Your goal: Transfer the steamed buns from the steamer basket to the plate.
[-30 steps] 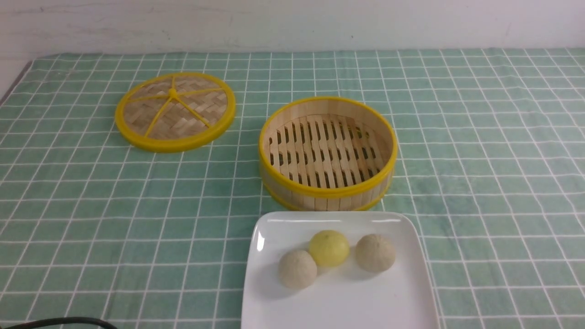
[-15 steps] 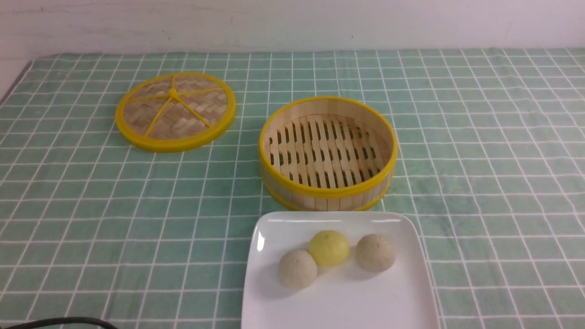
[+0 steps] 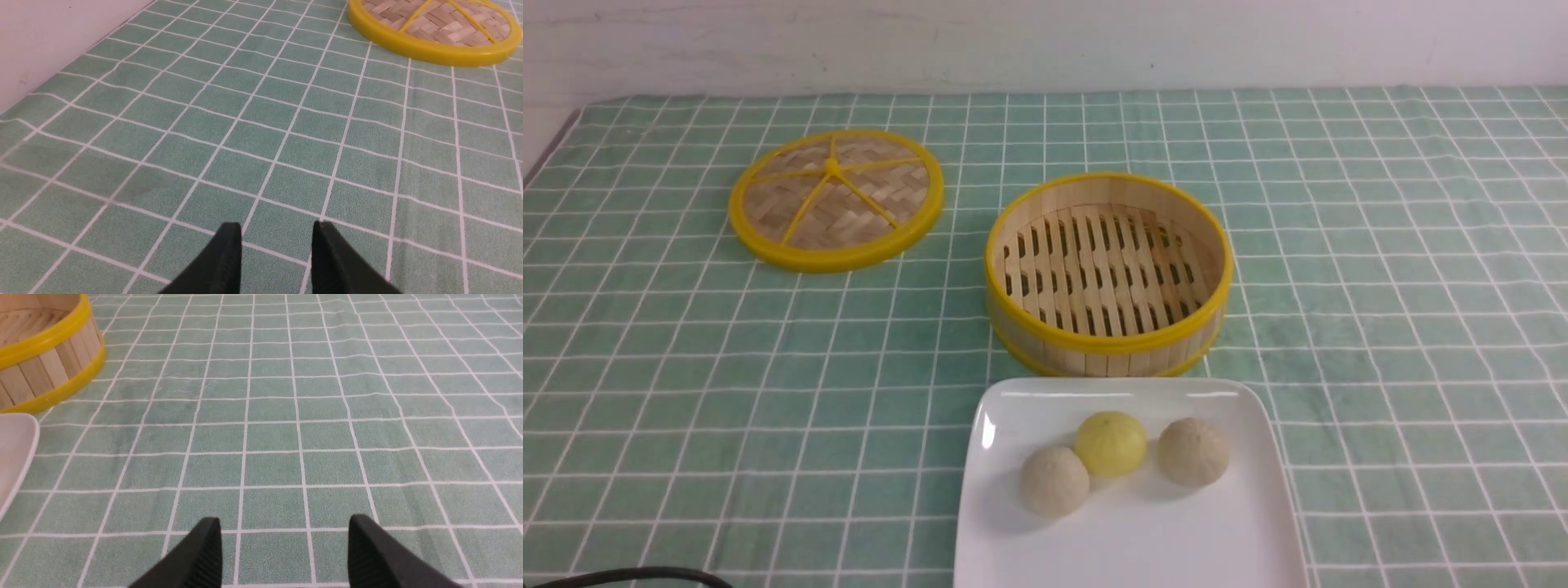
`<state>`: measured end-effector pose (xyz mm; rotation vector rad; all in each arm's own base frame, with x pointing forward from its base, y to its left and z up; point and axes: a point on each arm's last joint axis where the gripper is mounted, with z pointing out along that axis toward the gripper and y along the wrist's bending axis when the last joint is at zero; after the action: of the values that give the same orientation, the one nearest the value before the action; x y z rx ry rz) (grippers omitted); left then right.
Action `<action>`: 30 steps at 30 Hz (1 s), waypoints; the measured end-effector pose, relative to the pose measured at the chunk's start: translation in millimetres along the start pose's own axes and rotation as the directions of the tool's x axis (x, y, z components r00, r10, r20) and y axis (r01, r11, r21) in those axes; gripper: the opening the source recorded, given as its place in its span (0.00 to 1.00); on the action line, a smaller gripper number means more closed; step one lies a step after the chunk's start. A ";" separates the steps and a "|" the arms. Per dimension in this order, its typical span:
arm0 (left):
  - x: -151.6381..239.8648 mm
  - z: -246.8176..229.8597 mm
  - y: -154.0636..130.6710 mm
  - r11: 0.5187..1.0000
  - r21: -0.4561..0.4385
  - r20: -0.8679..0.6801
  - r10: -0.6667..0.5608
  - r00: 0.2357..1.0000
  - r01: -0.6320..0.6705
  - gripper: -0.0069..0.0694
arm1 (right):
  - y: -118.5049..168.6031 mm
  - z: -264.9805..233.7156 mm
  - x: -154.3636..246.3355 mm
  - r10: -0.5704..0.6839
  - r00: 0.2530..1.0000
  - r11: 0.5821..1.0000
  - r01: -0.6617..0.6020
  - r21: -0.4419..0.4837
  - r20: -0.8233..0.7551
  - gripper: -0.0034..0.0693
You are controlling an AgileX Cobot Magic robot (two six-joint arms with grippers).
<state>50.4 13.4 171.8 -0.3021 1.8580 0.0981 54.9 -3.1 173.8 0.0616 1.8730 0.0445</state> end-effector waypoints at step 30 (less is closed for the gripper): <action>0.0 0.0 0.0 1.000 0.000 0.000 0.001 1.000 -0.001 0.45 | -2.4 -2.6 -0.1 -0.026 1.000 0.999 0.026 0.024 0.003 0.63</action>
<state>50.4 13.4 171.8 -0.3014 1.8581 0.0992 52.3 -5.5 174.5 0.0536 1.8709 0.0041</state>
